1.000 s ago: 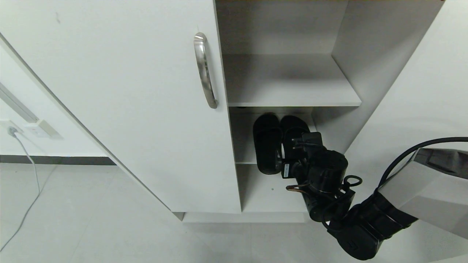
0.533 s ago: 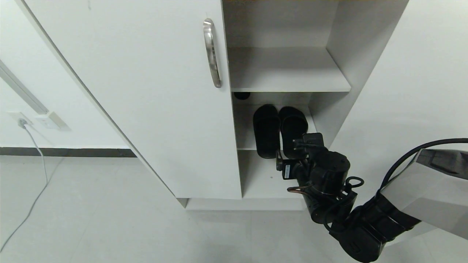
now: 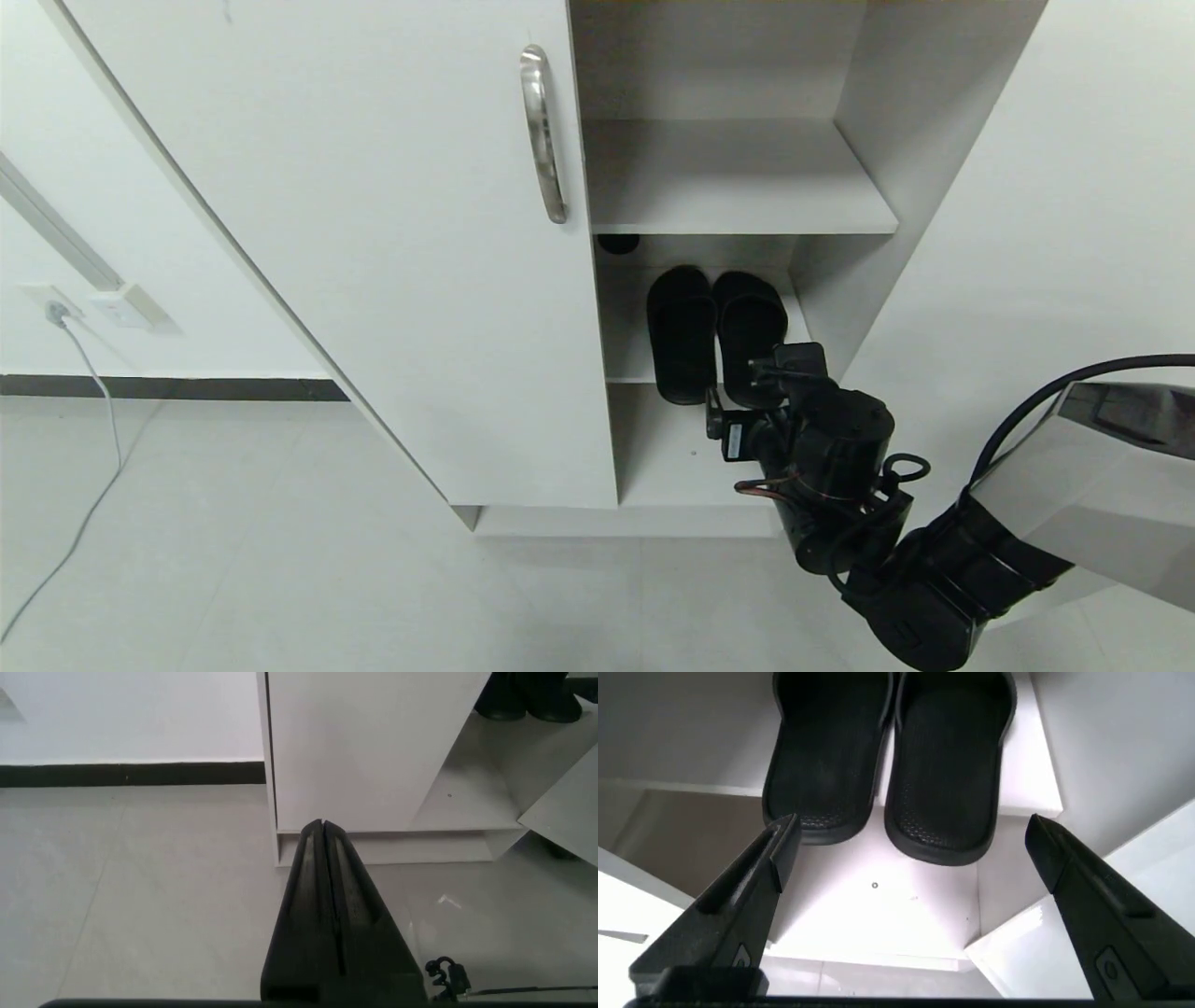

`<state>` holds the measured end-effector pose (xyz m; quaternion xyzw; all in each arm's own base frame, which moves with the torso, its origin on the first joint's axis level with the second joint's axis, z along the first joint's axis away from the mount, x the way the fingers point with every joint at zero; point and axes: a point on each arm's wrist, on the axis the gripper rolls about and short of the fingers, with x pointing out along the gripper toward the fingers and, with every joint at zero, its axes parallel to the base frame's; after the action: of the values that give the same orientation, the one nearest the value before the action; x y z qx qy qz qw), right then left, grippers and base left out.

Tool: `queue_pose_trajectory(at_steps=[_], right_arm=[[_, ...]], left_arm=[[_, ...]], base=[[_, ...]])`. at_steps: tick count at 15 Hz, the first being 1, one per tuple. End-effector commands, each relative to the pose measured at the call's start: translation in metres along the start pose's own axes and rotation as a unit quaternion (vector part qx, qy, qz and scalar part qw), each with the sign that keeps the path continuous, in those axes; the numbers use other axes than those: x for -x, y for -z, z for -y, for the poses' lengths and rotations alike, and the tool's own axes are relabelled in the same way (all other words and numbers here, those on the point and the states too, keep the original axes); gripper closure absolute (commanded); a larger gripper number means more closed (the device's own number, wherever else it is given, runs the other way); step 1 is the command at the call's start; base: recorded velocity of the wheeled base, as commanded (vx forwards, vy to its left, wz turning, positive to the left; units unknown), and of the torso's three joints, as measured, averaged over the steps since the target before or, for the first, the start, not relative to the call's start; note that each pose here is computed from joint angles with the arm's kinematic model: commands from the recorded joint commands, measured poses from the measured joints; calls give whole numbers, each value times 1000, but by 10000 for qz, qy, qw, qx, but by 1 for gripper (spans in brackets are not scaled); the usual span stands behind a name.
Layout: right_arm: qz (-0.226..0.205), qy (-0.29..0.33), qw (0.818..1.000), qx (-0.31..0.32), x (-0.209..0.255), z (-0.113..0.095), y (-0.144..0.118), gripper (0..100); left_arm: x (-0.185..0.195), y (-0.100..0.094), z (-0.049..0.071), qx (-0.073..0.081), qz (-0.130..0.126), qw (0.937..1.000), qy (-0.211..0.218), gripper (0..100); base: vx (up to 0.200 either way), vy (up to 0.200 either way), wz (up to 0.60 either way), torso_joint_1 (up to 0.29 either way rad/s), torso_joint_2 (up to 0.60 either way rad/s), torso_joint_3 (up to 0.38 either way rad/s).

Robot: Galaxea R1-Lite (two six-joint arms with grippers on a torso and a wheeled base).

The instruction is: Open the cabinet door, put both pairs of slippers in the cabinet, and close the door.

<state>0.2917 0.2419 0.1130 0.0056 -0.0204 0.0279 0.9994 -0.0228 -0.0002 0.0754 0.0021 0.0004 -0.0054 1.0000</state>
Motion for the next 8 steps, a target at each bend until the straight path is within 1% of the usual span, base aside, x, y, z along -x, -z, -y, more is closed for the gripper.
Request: queue_pose_trajectory(at_steps=[1, 5, 8], right_arm=[[-31, -10, 10000, 26, 1, 0, 2, 0], [-31, -10, 10000, 26, 1, 0, 2, 0], [-31, -10, 10000, 26, 1, 0, 2, 0]], left_arm=[[0, 0, 0, -2, -3, 10000, -1, 100], [0, 0, 0, -2, -11, 10000, 7, 100], [0, 0, 0, -2, -11, 10000, -1, 100]], base=[[0, 0, 0, 0, 0, 0], [0, 0, 0, 0, 0, 0], [0, 0, 0, 2, 4, 149]])
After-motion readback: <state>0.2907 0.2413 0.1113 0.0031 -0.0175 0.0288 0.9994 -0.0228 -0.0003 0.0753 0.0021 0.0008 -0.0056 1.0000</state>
